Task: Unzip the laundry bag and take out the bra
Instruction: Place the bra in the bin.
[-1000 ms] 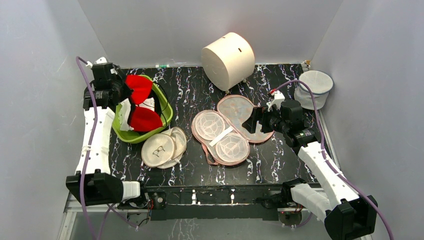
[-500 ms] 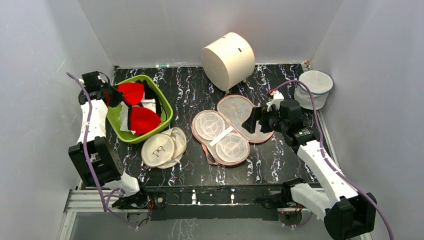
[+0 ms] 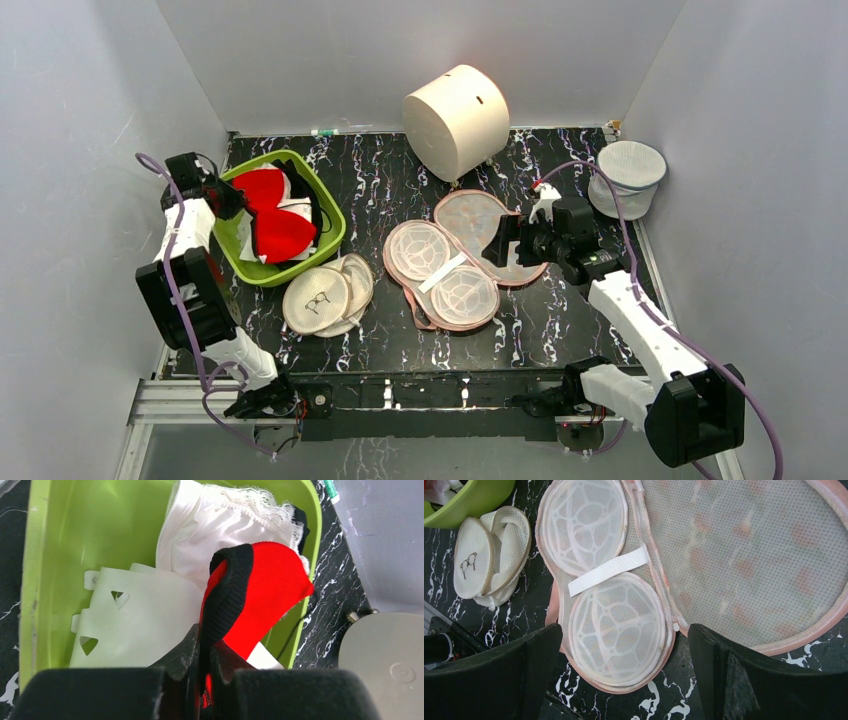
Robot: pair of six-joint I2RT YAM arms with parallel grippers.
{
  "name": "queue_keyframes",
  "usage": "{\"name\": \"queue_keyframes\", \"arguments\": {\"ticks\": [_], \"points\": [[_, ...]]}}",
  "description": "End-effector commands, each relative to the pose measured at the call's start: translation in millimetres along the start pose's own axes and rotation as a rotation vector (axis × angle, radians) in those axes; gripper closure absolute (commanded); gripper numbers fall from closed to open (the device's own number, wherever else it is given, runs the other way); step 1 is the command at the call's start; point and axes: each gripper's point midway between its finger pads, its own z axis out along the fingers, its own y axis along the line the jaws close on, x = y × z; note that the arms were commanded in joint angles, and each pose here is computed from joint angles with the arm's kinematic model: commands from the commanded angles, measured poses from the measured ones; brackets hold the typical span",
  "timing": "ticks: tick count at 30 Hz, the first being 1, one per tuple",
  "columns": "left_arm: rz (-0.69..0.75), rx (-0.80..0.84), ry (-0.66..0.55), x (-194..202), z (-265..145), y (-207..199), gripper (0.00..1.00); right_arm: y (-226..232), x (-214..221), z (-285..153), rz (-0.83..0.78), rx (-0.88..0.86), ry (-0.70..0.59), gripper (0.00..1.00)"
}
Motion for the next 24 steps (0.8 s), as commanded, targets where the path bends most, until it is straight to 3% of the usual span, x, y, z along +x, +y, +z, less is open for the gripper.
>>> {"name": "queue_keyframes", "arguments": {"ticks": [1,3,7,15,19,22,24], "points": [[0.021,0.059,-0.007,-2,7,-6,1.0,1,-9,4,-0.013,-0.006,-0.023,0.02],[0.03,0.052,-0.016,-1,10,-2,0.99,-1,-7,6,-0.01,0.001,-0.013,0.02],[0.052,0.022,-0.026,4,14,10,0.87,-6,-2,10,0.001,0.021,0.011,0.02],[0.06,0.065,-0.031,1,9,3,0.36,-16,6,18,0.019,0.062,0.053,0.02],[0.091,0.077,-0.089,-10,-6,-2,0.16,-19,9,19,0.024,0.075,0.067,0.02],[0.122,0.087,-0.14,-19,-21,-7,0.04,-19,9,19,0.03,0.076,0.075,0.02],[0.13,0.116,-0.179,-23,-30,-12,0.02,-19,7,17,0.037,0.086,0.075,0.02]]}}
